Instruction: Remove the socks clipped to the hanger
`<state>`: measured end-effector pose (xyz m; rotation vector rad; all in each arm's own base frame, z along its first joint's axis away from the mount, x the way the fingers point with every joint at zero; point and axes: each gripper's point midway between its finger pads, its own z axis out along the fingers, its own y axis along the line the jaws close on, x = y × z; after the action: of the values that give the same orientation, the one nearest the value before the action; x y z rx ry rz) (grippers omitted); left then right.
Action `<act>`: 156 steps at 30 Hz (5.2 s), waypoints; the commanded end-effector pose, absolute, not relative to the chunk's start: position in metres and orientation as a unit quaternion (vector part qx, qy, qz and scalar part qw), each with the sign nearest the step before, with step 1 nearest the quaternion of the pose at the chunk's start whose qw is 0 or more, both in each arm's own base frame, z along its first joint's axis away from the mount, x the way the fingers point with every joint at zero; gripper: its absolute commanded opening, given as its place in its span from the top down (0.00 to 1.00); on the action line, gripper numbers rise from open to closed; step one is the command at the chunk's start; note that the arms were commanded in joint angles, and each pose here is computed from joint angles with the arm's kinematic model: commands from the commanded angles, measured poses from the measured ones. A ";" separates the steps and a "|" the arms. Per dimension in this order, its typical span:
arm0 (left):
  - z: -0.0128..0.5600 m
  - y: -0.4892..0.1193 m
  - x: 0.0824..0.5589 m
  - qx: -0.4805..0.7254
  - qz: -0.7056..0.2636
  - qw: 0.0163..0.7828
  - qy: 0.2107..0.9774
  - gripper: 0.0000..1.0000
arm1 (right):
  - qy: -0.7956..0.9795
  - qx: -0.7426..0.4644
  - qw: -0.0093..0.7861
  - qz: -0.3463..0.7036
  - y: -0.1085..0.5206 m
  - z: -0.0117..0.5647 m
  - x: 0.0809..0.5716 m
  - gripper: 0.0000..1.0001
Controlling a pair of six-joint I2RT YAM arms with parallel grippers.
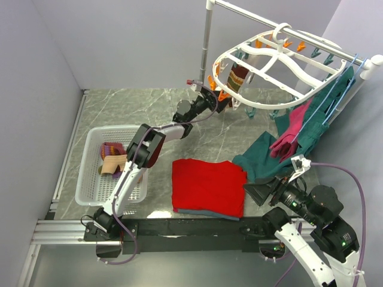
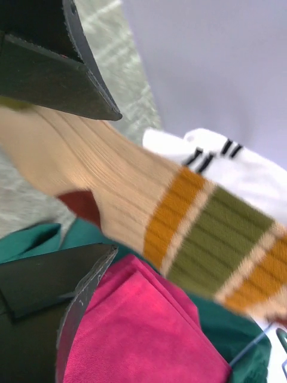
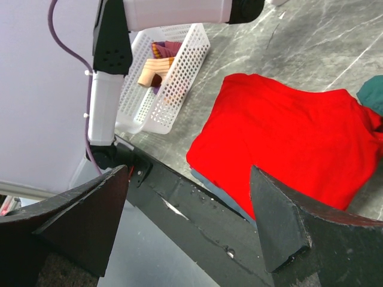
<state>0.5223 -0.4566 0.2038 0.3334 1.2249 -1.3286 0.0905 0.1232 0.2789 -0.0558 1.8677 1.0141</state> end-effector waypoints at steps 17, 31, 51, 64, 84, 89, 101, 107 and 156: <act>0.241 -0.482 0.519 0.158 -0.577 0.622 0.505 0.92 | 0.763 -0.028 0.499 0.411 0.120 0.289 0.090 0.12; 0.300 -0.415 0.414 0.172 -0.619 0.584 0.497 0.99 | 0.750 -0.031 0.493 0.440 0.131 0.288 0.092 0.12; 0.333 -0.379 0.291 0.216 -0.583 0.565 0.542 0.99 | 0.744 -0.052 0.514 0.424 0.134 0.309 0.105 0.12; 0.335 -0.394 0.230 0.169 -0.548 0.550 0.608 0.99 | 0.739 -0.067 0.512 0.432 0.145 0.313 0.116 0.12; 0.349 -0.419 0.178 0.173 -0.570 0.527 0.607 0.99 | 0.672 0.048 0.585 0.451 0.141 0.352 0.167 0.26; 0.345 -0.428 0.174 0.182 -0.568 0.517 0.614 0.98 | 0.663 0.041 0.582 0.469 0.150 0.359 0.172 0.29; 0.353 -0.430 0.169 0.193 -0.566 0.522 0.608 0.97 | 0.666 0.042 0.576 0.472 0.159 0.351 0.186 0.44; 0.355 -0.431 0.166 0.202 -0.568 0.518 0.606 0.96 | 0.664 0.042 0.570 0.483 0.165 0.347 0.190 0.57; 0.438 -0.448 0.308 0.200 -0.643 0.500 0.544 0.20 | 0.652 0.021 0.575 0.494 0.159 0.353 0.166 1.00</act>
<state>0.3114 -0.4469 0.3910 0.4791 1.4612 -1.4916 0.1720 0.1602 0.3401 0.0680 1.5697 1.1425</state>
